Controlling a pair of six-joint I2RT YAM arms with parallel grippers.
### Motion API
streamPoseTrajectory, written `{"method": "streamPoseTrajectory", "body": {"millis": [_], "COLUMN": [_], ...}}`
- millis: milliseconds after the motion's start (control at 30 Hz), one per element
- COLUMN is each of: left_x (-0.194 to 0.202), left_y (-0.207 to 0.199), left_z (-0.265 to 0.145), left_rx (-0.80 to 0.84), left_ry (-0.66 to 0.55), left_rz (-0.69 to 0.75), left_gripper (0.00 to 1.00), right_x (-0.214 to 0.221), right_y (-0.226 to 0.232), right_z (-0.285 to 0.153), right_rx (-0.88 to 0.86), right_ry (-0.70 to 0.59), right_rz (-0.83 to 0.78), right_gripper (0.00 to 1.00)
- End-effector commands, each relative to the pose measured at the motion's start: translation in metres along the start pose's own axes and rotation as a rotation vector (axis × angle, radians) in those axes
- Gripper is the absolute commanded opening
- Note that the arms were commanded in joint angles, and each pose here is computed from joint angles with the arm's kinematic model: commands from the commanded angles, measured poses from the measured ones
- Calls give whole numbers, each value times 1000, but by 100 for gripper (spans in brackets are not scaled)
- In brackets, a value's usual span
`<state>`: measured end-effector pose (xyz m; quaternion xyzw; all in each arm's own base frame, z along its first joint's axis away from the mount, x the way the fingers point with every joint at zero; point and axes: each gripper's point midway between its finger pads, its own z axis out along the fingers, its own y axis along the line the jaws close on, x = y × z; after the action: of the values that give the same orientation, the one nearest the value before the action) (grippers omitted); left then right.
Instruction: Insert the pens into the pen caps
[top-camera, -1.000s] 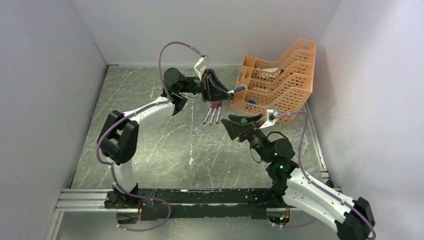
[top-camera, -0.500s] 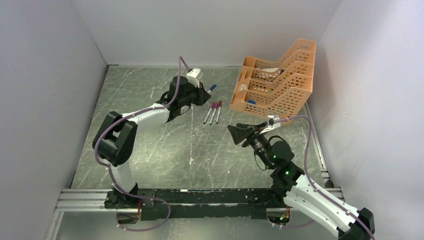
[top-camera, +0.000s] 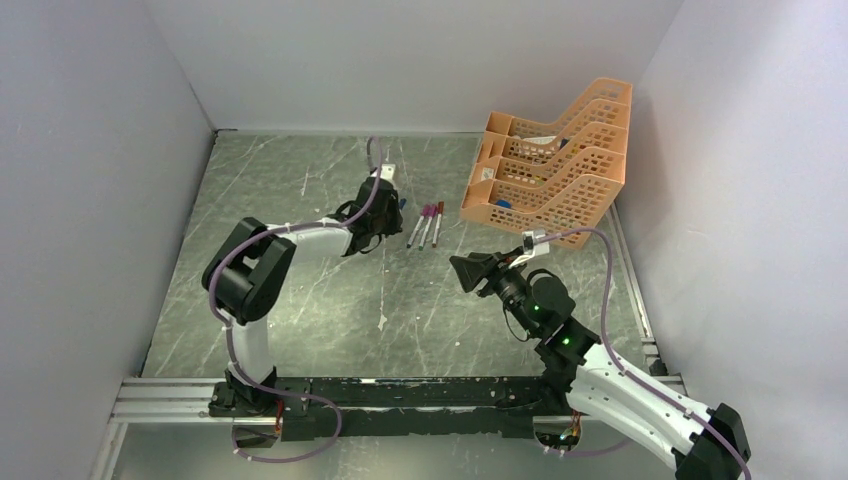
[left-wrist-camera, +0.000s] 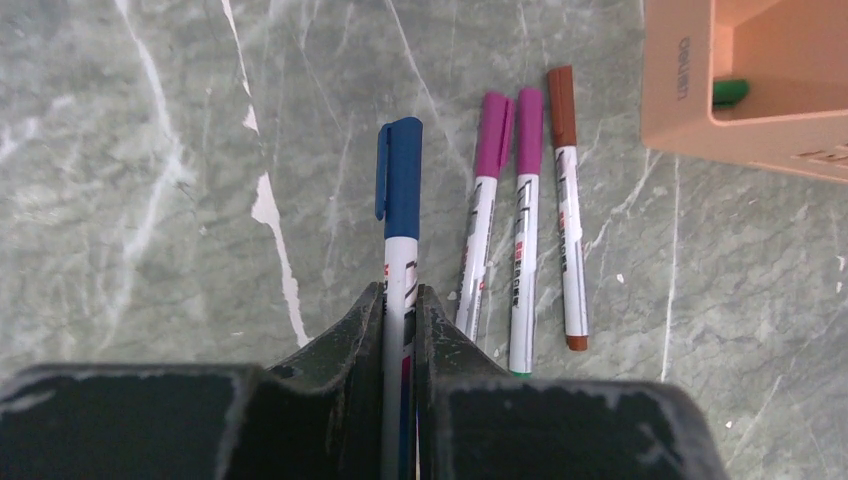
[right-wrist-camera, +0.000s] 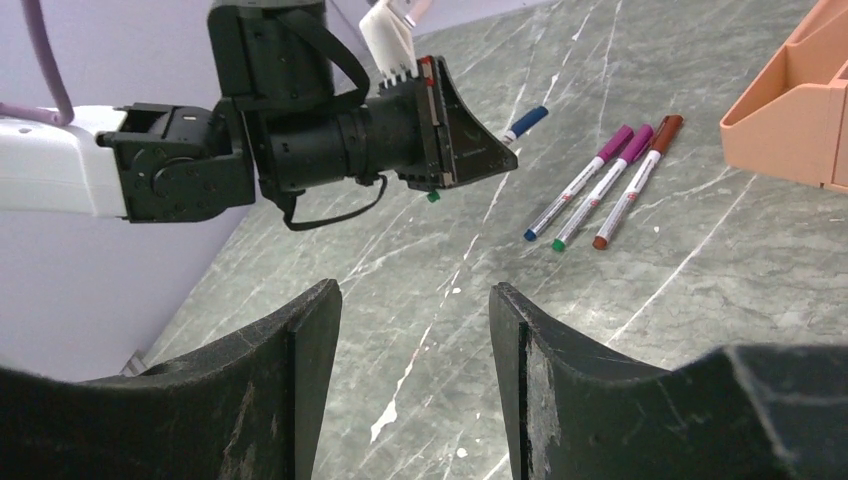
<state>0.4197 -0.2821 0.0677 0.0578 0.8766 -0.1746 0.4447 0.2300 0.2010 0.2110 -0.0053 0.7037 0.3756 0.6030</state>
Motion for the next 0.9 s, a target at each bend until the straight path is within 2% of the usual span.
{"method": "streamPoseTrajectory", "body": {"millis": [0,267,500,667,867], "left_x": [16,30,22,7,-42], "left_y": [-7,-14,-24,-36,-36], "left_z": [14,35,38,28,-7], "left_rx": [-24,0,47,108,92], "left_ry": [5,49,34,7,-131], "left_rz": [-45,-50,-37,-15,2], "left_gripper": [7,21,36,39,40], "right_x": [2,5,9,11,12], "right_y": [-2,-9,-13,-14,-14], "right_z": [-1,-4,-2,1,2], "right_rx": [-2,23,37,43,42], "right_ry": [0,2,17,23,25], "right_rz": [-9,-24,-36,-48,-45], "right_gripper": [55,55,55,55,55]}}
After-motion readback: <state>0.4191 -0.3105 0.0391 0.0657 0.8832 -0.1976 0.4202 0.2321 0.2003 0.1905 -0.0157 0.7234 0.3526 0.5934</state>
